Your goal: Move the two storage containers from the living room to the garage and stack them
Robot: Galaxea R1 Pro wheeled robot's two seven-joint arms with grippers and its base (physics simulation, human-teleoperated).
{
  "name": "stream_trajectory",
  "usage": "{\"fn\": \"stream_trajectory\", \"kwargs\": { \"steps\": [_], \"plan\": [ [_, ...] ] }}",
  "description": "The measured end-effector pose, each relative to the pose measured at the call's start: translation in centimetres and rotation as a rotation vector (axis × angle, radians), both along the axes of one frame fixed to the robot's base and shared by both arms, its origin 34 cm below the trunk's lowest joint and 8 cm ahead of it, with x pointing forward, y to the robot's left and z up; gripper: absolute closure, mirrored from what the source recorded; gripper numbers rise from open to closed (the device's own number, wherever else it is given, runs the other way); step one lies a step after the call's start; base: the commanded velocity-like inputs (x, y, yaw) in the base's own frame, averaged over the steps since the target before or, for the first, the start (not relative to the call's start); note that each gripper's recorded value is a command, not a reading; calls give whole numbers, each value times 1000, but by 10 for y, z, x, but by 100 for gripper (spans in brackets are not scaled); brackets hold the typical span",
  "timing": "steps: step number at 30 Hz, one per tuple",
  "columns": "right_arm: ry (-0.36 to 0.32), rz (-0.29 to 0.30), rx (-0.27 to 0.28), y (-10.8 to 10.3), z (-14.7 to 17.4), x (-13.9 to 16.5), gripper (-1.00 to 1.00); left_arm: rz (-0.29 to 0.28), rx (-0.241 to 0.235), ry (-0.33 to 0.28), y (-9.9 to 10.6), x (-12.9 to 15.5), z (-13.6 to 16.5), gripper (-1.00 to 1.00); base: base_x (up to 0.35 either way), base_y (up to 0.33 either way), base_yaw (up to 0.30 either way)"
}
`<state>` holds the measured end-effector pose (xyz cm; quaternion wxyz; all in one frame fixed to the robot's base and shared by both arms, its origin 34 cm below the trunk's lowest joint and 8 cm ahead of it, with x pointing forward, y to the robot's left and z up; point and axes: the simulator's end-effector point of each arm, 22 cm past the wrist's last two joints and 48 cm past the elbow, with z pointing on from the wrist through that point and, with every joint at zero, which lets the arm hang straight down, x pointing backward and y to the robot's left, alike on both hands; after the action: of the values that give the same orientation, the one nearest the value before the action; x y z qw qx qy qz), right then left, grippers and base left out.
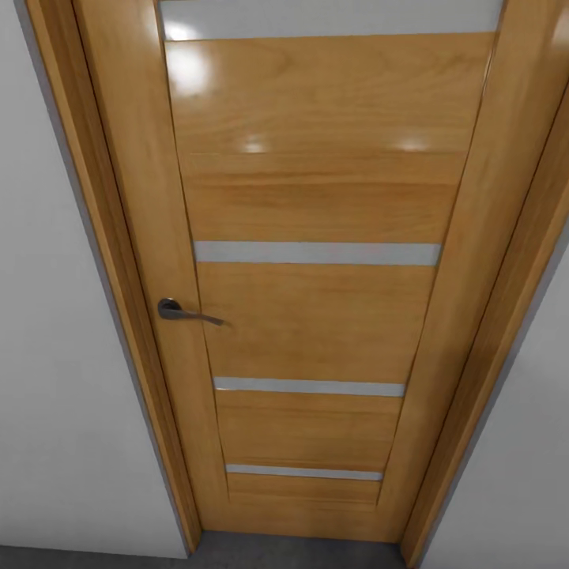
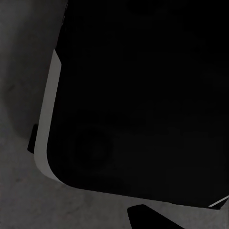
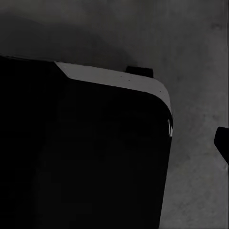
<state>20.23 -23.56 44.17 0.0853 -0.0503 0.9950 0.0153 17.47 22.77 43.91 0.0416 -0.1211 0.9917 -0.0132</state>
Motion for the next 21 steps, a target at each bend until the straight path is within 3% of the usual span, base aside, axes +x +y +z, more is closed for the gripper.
{"fn": "stream_trajectory", "kwargs": {
  "steps": [6,9,12,16,21],
  "plan": [
    [-107,23,12,19,20,88,-100,0,0,0,0,0,0,-100,0,0,0],
    [-226,22,19,25,48,155,-100,0,1,0,1,0,0,-100,0,0,0],
    [-296,15,31,37,81,207,-100,0,1,0,1,0,0,-100,0,0,0],
    [-317,16,39,50,122,264,-100,-1,1,0,1,0,0,-100,0,0,0],
    [-356,108,90,113,174,331,-100,-1,1,0,1,0,0,-100,0,0,0]
  ]
}}
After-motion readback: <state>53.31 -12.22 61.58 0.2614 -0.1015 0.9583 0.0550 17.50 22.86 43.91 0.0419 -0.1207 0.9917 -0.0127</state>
